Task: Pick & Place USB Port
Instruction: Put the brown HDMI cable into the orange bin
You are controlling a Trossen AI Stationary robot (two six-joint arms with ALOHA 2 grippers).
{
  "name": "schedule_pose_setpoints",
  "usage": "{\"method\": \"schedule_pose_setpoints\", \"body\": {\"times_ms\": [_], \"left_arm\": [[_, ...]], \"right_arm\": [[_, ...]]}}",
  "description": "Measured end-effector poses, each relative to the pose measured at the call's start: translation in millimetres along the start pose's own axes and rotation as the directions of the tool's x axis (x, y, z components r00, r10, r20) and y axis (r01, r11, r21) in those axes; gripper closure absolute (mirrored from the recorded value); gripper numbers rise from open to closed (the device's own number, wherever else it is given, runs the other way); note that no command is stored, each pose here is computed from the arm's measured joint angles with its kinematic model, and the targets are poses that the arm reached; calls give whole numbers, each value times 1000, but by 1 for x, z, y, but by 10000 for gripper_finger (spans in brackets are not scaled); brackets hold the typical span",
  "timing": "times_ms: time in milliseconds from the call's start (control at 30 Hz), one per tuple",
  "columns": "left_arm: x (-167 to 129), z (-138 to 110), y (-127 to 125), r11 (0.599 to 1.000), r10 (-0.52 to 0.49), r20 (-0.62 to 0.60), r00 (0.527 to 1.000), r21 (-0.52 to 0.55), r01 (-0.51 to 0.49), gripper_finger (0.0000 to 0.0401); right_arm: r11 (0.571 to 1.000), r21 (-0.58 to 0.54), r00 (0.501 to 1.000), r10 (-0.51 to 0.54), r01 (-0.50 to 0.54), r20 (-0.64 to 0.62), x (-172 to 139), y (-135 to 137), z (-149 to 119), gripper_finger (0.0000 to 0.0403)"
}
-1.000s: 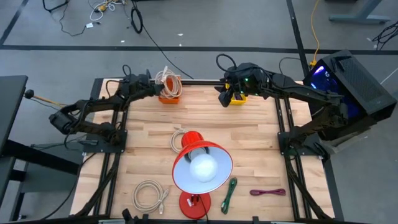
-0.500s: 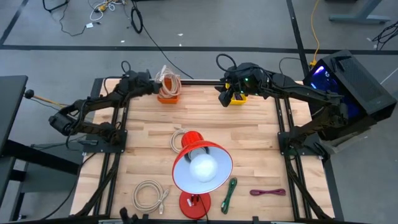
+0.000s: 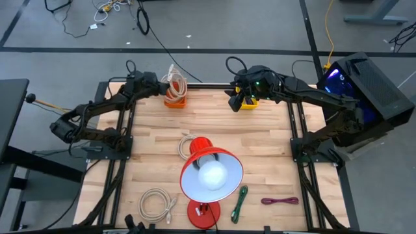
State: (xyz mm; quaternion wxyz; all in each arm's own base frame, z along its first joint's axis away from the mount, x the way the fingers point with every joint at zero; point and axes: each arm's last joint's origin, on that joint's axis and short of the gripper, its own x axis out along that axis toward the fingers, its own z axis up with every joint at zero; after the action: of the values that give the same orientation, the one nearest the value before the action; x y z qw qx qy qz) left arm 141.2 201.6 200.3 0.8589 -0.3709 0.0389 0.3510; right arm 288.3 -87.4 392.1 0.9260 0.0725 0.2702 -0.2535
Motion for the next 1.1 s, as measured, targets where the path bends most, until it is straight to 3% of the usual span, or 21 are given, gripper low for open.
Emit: {"method": "schedule_pose_setpoints", "body": {"times_ms": [233, 633, 967, 1100], "left_arm": [[2, 13, -9, 999, -8, 21, 1000, 35, 7, 386], [0, 11, -8, 994, 84, -107, 991, 83, -75, 386], [-25, 27, -19, 993, 64, 9, 998, 102, -65, 386], [-33, 25, -21, 992, 81, -11, 997, 100, -79, 386]], "right_arm": [[1000, -10, 1000, -2, 2, -17, 4, 1, -2, 195], [1000, -23, 999, -17, 16, -32, 6, -4, -3, 195], [1000, -24, 999, -18, 17, -32, 6, -4, -3, 195], [999, -27, 999, -18, 17, -31, 6, -4, -2, 195]]}}
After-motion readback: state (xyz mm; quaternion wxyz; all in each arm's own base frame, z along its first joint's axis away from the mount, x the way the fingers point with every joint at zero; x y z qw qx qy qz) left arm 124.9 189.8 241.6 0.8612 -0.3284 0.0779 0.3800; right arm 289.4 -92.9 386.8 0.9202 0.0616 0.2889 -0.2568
